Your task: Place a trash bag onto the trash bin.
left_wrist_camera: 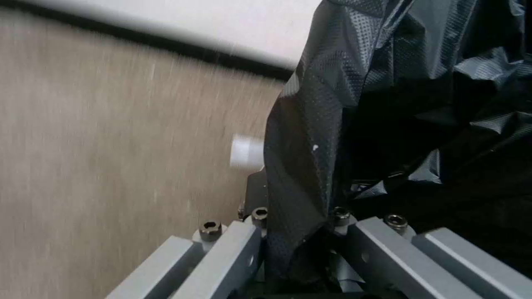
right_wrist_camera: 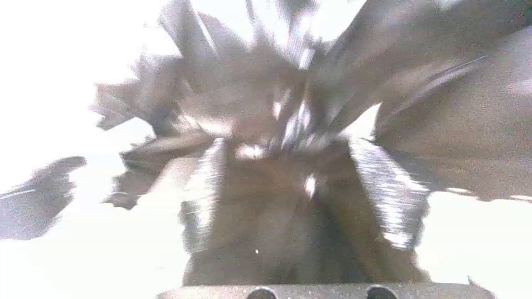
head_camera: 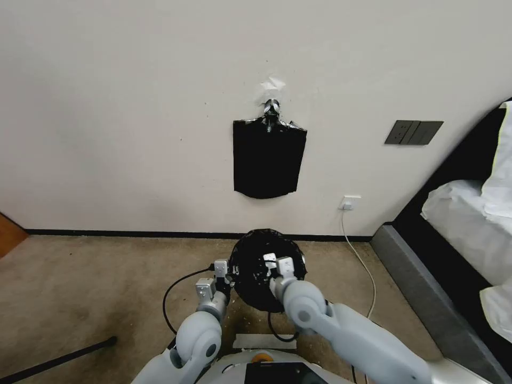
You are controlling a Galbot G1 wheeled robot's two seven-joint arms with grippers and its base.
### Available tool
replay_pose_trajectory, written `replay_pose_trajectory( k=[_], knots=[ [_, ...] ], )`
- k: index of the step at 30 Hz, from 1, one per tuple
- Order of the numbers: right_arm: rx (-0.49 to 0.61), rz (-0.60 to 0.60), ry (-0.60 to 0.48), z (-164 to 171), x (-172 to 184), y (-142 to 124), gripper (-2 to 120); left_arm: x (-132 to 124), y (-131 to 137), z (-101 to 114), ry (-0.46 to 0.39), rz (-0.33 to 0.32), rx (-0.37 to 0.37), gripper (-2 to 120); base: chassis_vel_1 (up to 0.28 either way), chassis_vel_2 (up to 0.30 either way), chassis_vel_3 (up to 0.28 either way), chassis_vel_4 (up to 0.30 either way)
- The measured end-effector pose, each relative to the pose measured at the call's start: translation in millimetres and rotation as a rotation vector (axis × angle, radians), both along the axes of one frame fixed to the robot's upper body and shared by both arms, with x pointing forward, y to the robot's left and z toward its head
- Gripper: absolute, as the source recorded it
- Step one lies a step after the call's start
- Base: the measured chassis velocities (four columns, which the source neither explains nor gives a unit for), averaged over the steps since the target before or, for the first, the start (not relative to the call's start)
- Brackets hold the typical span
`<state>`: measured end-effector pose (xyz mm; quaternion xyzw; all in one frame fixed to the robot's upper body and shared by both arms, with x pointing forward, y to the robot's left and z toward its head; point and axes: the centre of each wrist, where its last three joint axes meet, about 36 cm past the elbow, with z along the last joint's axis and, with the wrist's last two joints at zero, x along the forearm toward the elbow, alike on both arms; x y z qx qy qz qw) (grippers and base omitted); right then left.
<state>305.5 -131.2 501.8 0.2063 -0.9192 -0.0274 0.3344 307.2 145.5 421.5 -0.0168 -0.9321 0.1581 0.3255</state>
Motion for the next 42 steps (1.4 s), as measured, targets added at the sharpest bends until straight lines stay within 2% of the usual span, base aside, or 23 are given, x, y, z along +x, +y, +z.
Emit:
replay_pose_trajectory(
  k=[2,3,7,14,22,23,25,27,28,30,32,34,35,36,37,38,39,40,41,42],
  knots=[
    [0.004,0.0,-0.004,0,-3,-5,82,5,-1,-4,0.043,0.017,-0.003,1,0.0,0.0,0.0,0.0],
    [0.007,-0.006,-0.005,-1,-4,-8,90,10,-2,-7,0.08,0.031,-0.01,1,0.0,0.0,0.0,0.0],
    [0.009,-0.013,-0.005,-1,-5,-12,99,16,-4,-11,0.12,0.048,0.0,1,0.0,0.0,0.0,0.0],
    [0.01,-0.024,-0.001,-3,-3,-13,100,17,-3,-15,0.151,0.064,0.015,1,0.0,0.0,0.0,0.0],
    [0.014,-0.032,0.006,-5,-2,-13,100,24,-1,-17,0.169,0.071,-0.014,1,0.0,0.0,0.0,0.0],
    [0.014,-0.035,0.007,-5,-2,-13,100,25,-2,-17,0.167,0.069,-0.016,9,0.0,0.0,0.0,0.0],
    [0.015,-0.037,0.007,-5,-2,-14,100,26,-2,-17,0.166,0.069,-0.016,12,0.0,0.0,0.0,0.0],
    [0.018,-0.045,0.006,-5,-1,-15,100,26,-1,-16,0.162,0.067,-0.016,20,0.0,0.0,0.0,0.0],
    [0.02,-0.051,0.004,-4,0,-16,100,26,1,-13,0.149,0.063,-0.014,27,0.0,0.0,0.0,0.0],
    [0.021,-0.054,0.003,-4,0,-16,100,25,2,-11,0.139,0.059,-0.011,30,0.0,0.0,0.0,0.0],
    [0.025,-0.061,-0.005,-4,1,-18,100,23,5,-6,0.103,0.039,-0.002,40,0.0,0.0,0.0,0.0],
    [0.026,-0.062,-0.008,-4,1,-19,100,23,5,-5,0.097,0.036,-0.001,41,0.0,0.0,0.0,0.0],
    [0.03,-0.067,-0.017,-4,1,-20,100,22,7,-2,0.076,0.025,0.003,51,0.0,0.0,0.0,0.0],
    [0.046,-0.077,-0.042,-5,1,-23,100,19,9,2,0.047,0.01,0.005,57,0.0,0.0,0.0,0.0],
    [0.046,-0.077,-0.042,-5,1,-23,100,19,9,2,0.047,0.01,0.005,57,0.0,0.0,0.0,0.0],
    [0.059,-0.082,-0.063,-6,1,-25,100,17,10,3,0.021,0.003,0.008,58,0.0,0.0,0.0,0.0],
    [0.08,-0.105,-0.146,-13,-1,-34,100,9,16,2,-0.091,-0.009,0.044,64,0.0,0.0,0.0,0.0],
    [0.071,-0.122,-0.197,-20,-3,-40,100,5,19,0,-0.149,-0.013,0.063,70,0.0,0.0,0.0,0.0],
    [0.071,-0.122,-0.197,-20,-3,-40,100,5,19,0,-0.149,-0.013,0.063,70,0.0,0.0,0.0,0.0],
    [0.061,-0.134,-0.236,-25,-4,-44,100,1,23,-3,-0.201,-0.017,0.081,73,0.0,0.0,0.0,0.0]
  ],
)
